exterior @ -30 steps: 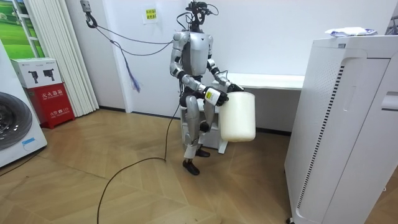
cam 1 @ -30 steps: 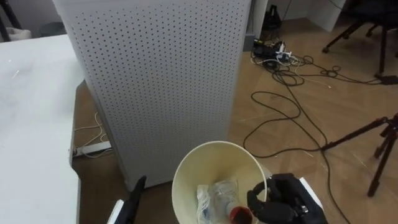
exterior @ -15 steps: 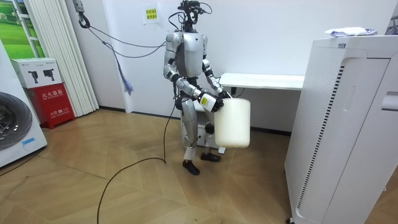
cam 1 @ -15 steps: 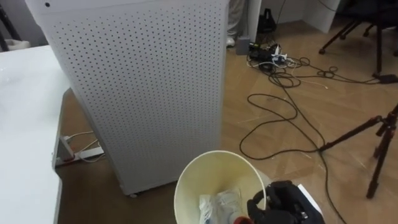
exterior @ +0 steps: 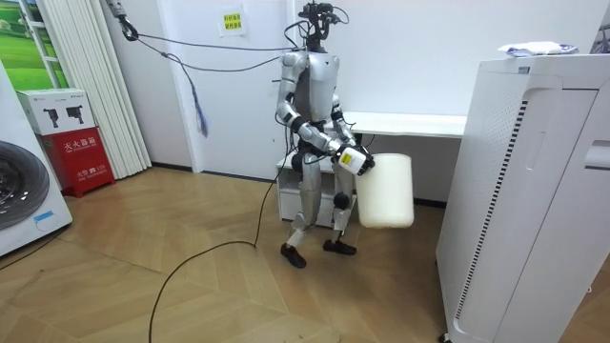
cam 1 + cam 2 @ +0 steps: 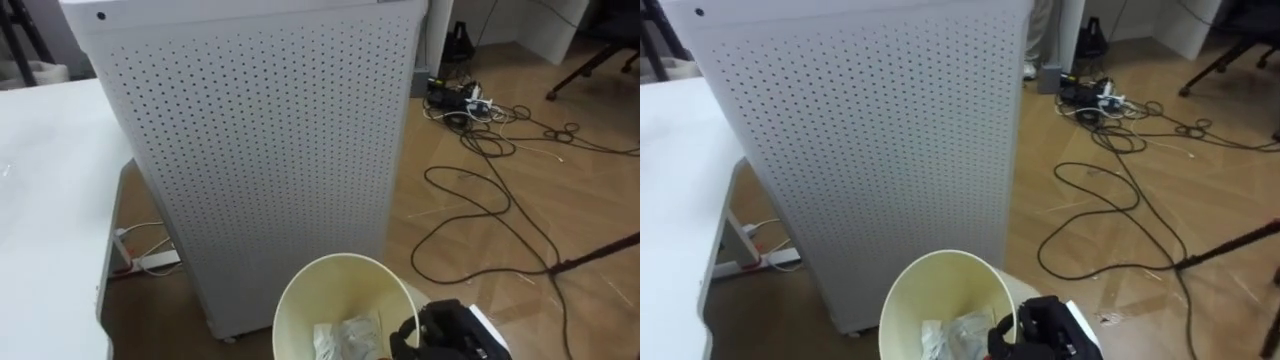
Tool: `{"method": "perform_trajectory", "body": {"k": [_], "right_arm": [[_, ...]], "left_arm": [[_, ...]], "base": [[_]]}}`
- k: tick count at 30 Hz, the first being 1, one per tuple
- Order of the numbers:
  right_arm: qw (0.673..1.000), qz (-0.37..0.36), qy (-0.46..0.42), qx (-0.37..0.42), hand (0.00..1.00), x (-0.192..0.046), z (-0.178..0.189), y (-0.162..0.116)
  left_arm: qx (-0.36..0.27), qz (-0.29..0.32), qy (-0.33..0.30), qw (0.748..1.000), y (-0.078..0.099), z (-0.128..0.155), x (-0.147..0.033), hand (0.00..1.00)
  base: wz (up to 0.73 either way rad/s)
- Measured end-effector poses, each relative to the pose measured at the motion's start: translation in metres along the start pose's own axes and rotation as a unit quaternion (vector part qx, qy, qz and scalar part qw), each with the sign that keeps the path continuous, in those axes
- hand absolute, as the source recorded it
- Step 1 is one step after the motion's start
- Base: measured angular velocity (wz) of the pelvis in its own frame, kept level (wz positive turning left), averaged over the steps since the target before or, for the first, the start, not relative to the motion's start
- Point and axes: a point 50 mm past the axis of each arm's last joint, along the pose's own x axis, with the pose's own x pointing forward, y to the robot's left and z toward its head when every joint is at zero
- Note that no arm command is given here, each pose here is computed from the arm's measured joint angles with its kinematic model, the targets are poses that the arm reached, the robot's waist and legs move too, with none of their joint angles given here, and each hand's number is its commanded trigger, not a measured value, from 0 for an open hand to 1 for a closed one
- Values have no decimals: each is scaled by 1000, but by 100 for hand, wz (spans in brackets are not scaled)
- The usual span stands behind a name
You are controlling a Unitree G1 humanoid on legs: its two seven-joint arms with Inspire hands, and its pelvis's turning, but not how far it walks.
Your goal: Pick garbage
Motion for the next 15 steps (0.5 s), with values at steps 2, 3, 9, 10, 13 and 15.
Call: {"method": "perform_trajectory", "body": {"k": [2,3,9,10,13,15], "right_arm": [[1000,3,-1,5,100,0,0,3],[1000,3,-1,5,100,1,0,3],[1000,10,-3,15,100,2,1,5],[1000,9,1,12,100,2,-1,5],[1000,4,6,10,100,2,-3,3],[1000,1,6,9,100,2,-2,2]], "left_arm": [[-11,5,2,1000,-1,-1,0,0],[-9,3,2,1000,-3,-1,-1,0],[16,8,0,1000,8,-1,0,0],[19,11,2,1000,10,0,0,0],[22,22,-3,1000,16,3,1,0],[22,37,-2,999,21,2,1,0]], "base": [[19],[19],[27],[26],[4],[-5]]}}
